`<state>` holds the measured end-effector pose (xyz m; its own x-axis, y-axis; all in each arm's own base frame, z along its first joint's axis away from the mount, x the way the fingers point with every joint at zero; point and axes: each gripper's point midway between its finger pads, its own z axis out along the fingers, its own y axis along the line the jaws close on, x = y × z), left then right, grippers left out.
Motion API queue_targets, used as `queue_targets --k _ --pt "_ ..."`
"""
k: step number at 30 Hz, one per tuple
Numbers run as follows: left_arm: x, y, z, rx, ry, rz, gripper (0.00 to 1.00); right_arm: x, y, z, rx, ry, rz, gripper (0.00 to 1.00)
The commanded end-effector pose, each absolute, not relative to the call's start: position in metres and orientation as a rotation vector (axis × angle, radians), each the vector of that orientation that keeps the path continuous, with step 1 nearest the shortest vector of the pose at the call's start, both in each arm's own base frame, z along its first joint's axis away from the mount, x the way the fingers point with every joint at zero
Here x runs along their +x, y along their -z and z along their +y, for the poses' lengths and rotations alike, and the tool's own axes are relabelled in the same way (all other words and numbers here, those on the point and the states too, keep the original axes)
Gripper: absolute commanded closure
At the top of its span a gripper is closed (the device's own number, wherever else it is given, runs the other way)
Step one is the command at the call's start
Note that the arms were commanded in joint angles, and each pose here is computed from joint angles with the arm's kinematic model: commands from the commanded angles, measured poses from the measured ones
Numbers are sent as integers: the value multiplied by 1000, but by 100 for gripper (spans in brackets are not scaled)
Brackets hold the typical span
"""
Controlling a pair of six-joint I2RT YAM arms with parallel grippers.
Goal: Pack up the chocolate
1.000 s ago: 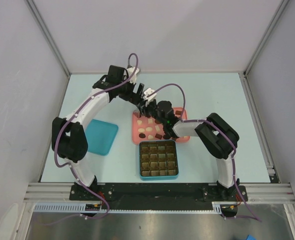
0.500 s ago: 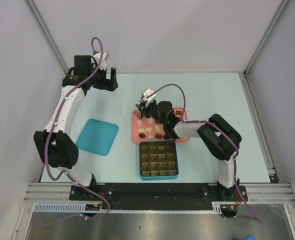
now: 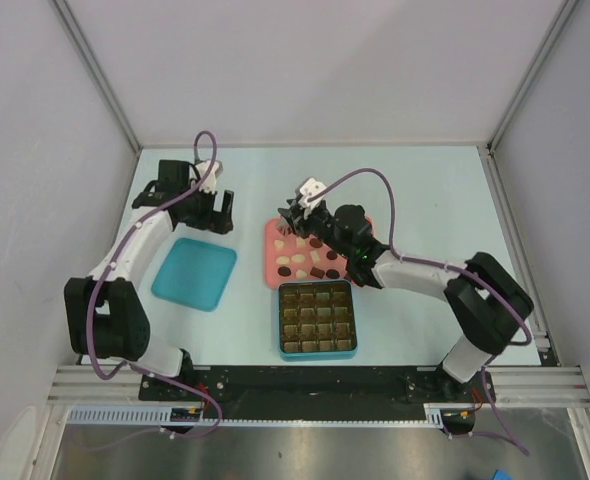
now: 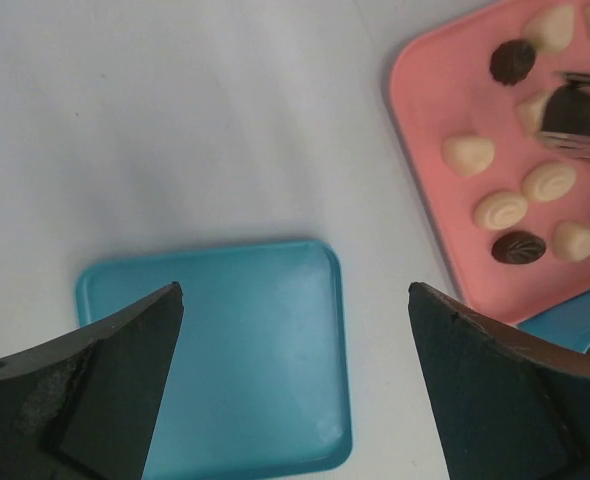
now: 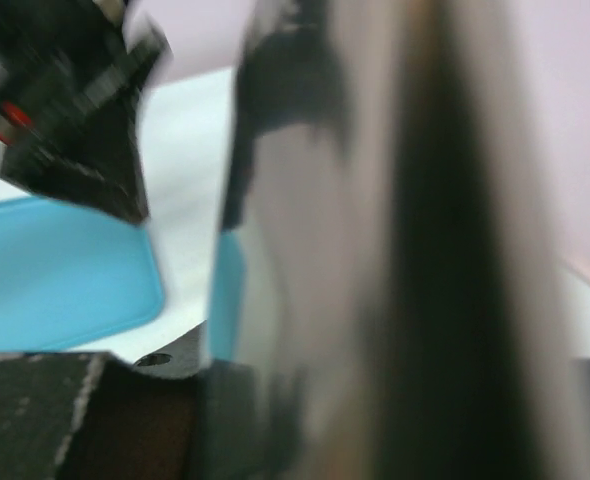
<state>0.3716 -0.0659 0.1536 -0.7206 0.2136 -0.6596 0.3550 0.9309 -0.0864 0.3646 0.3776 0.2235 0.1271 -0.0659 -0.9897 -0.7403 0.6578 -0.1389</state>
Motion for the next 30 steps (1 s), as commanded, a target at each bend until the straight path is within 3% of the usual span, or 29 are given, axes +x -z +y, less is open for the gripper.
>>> queue_targets --k 1,14,30 --pt "368 -161 -58 431 204 2342 0 331 -284 370 -720 -590 1256 77" --pt "338 -142 -46 472 157 2381 0 215 -286 344 -759 -720 1333 76" --pt "327 -143 -40 491 121 2370 0 211 -251 367 -776 -734 1361 71"
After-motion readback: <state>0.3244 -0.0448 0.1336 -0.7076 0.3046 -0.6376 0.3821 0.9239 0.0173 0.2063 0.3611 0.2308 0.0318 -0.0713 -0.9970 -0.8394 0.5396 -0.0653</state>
